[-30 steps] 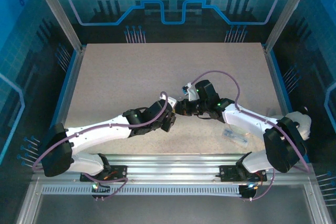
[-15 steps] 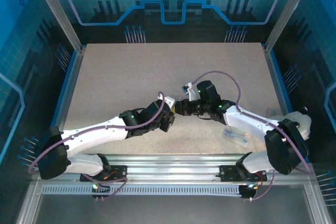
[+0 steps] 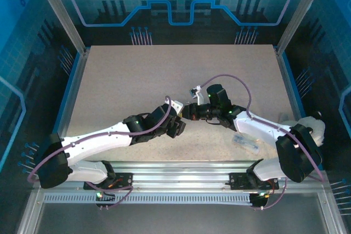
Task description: Lock with the key
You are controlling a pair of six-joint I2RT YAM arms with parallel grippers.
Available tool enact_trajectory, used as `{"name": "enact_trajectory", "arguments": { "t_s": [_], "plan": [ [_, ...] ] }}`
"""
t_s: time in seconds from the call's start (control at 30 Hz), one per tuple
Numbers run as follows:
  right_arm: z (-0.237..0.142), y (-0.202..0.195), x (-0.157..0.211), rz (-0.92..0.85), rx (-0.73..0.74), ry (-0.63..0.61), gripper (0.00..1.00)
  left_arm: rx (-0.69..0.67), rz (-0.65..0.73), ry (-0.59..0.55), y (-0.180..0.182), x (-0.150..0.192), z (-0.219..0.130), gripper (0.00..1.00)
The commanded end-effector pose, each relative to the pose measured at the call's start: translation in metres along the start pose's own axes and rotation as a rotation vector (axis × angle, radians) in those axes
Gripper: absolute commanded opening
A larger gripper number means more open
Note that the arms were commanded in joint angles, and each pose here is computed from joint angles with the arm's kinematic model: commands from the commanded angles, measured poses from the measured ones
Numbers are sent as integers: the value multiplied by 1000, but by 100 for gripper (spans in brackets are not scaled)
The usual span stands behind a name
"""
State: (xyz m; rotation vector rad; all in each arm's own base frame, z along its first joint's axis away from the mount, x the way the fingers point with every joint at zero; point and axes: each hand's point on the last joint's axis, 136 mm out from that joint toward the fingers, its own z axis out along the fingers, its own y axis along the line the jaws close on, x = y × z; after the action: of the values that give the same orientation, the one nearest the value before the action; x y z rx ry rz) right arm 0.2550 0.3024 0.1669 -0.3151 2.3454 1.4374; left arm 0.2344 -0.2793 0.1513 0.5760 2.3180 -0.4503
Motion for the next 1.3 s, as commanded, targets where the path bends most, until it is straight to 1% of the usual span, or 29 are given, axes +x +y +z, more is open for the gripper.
{"name": "enact_trajectory", "arguments": {
  "t_s": [0.0, 0.07, 0.2, 0.47, 0.73, 0.87, 1.0, 1.1, 1.2, 1.27],
  "plan": [
    [-2, 9, -4, -16, -45, -14, 0, 93, 14, -71, -20, -17, -11, 58],
    [-2, 12, -4, -18, -60, -13, 0, 90, 13, -66, -19, -16, -11, 62],
    [-5, 17, -5, -30, -80, -20, 0, 88, 6, -63, -16, -15, -12, 67],
    [-7, 19, -4, -21, -100, -20, 0, 110, -70, -83, -3, -17, -18, 71],
    [-10, 26, -9, -31, -144, -38, 0, 124, -130, -85, 5, -11, -22, 71],
    [-15, 27, -12, -29, -157, -63, 0, 208, -207, -91, -1, -6, -27, 72],
    [-20, 32, -16, -29, -192, -97, 0, 318, -263, -141, -13, -7, -42, 74],
    [-23, 37, -20, -36, -223, -122, 0, 398, -314, -186, -19, -9, -55, 78],
    [-25, 44, -24, -34, -260, -144, 0, 476, -349, -202, -27, -10, -61, 80],
    [-26, 50, -25, -35, -288, -149, 0, 499, -359, -204, -30, -9, -60, 80]
  ]
}}
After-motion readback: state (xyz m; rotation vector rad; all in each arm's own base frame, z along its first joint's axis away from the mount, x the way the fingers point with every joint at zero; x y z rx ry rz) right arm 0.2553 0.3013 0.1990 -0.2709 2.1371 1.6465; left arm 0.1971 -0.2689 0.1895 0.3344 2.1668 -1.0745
